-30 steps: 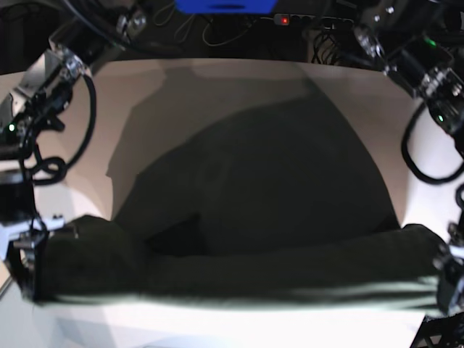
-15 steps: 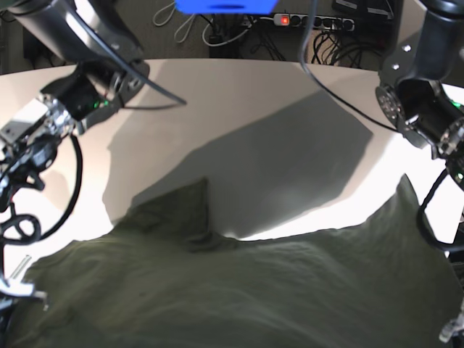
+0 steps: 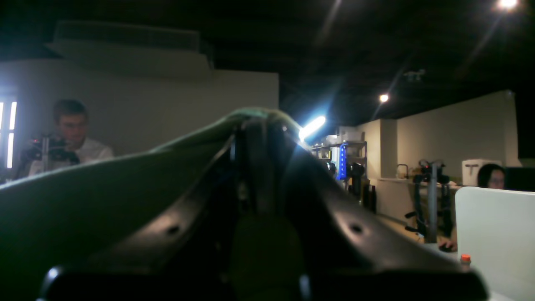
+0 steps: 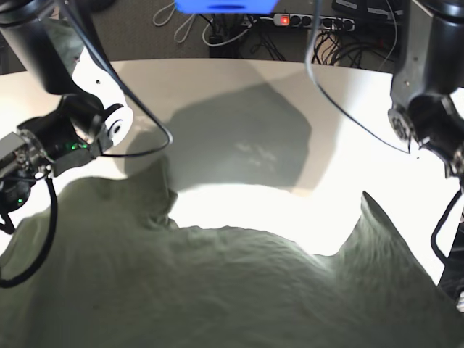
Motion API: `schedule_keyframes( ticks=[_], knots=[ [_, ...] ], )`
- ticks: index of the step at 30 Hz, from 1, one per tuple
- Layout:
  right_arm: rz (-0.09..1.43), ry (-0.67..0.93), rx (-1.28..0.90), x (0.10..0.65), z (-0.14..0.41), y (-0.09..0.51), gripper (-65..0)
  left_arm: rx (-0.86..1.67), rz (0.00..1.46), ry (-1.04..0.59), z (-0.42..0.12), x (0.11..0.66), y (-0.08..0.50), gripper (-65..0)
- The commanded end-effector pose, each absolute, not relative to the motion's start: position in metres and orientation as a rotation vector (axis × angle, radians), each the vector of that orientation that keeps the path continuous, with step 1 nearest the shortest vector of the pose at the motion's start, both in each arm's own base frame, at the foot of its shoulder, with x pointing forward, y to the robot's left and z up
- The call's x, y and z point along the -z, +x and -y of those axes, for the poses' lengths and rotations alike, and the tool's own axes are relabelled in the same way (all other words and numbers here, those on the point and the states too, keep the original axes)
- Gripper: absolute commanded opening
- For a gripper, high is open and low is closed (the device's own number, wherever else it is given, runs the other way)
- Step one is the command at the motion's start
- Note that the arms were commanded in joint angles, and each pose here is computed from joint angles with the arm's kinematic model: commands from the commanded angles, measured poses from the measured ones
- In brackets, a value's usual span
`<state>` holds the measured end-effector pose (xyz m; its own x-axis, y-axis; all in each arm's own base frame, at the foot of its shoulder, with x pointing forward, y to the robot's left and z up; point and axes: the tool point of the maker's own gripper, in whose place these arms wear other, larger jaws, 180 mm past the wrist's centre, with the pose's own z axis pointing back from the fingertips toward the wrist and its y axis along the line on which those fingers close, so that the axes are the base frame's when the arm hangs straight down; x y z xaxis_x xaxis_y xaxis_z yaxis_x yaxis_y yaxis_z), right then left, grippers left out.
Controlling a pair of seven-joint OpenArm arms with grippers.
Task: Layout the t-shirt on the table in an organized manner, then fold the t-shirt properly
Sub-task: 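Lay the lifted t-shirt down flat on the table with both grippers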
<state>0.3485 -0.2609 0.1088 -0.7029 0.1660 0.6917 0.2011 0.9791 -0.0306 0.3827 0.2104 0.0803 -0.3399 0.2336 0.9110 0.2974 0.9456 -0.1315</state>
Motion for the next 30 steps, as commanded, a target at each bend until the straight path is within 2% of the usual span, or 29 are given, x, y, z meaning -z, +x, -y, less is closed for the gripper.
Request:
schedule_keyframes(
  ticks=[1,9,13,16,24,28,30],
  knots=[
    [2.396,-0.253,0.061,-0.114,0.261,0.345,-65.0,0.062,1.962,-0.367,-0.215,-0.086,0.379,-64.8],
    [2.118,-0.077,0.125,-0.022,0.266,0.416,-65.0,-0.037,1.756,-0.422,-0.211,-0.005,0.404,-64.8],
    [1.967,-0.007,0.157,0.026,0.278,0.455,-65.0,-0.146,1.627,-0.349,-0.226,0.042,0.432,-64.8],
    [1.88,0.052,0.165,0.047,0.281,0.487,-65.0,-0.231,1.492,-0.354,-0.235,0.087,0.46,-64.8],
    [1.633,0.154,0.128,0.1,0.282,0.555,-65.0,-0.382,1.38,-0.355,-0.26,0.143,0.51,-64.8],
    [1.564,0.22,0.125,0.121,0.269,0.58,-64.8,-0.456,1.302,-0.403,-0.261,0.173,0.535,-64.5],
    [1.538,0.21,0.094,0.132,0.266,0.585,-59.8,-0.494,1.264,-0.424,-0.261,0.188,0.546,-64.3]
  ],
)
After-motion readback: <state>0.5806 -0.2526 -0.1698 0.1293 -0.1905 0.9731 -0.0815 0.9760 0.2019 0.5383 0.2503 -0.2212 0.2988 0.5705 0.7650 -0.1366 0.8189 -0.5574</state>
